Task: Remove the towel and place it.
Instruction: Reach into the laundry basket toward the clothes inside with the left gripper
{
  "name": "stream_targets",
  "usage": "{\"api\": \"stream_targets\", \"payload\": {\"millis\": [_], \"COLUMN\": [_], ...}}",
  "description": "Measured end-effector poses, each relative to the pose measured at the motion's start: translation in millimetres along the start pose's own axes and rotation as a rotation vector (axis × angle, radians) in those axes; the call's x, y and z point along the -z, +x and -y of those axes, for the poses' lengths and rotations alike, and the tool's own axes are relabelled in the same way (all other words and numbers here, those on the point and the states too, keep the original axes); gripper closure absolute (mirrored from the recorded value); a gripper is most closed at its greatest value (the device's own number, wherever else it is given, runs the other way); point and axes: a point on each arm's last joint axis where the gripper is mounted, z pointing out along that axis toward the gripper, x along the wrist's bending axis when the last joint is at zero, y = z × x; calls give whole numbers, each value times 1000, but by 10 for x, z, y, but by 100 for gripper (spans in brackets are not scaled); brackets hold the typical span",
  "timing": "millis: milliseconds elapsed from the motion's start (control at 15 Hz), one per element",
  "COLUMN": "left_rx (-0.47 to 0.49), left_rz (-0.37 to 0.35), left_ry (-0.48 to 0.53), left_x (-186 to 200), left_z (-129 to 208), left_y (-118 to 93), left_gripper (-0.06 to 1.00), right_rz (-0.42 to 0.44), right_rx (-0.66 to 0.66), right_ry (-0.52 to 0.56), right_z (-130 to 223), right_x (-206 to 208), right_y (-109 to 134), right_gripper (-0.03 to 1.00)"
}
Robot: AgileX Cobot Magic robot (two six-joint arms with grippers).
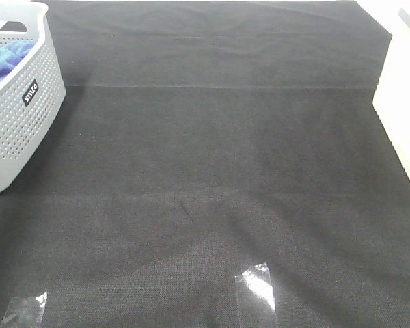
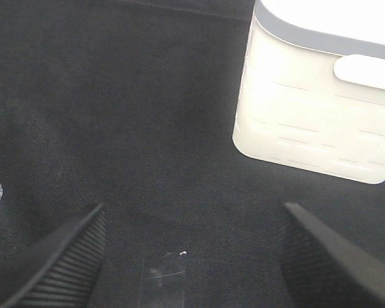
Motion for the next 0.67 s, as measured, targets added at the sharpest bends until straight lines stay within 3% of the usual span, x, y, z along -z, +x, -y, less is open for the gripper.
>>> {"api": "stream_targets", "payload": {"millis": [267,667], "left_rx": [-60,-65], "left_rz": [130,147], "left_ry": [132,105], "left_x": [-879,-1672], "left_z": [-75,-411], "left_y": [-13,94], "left_gripper": [-5,-5], "right_rz": [0,0], "right_rx": [0,0], "right_ry": [0,0], "right_z": [0,0], "right_x": [0,0], "right_y": [0,0], "right_gripper": [27,27]}}
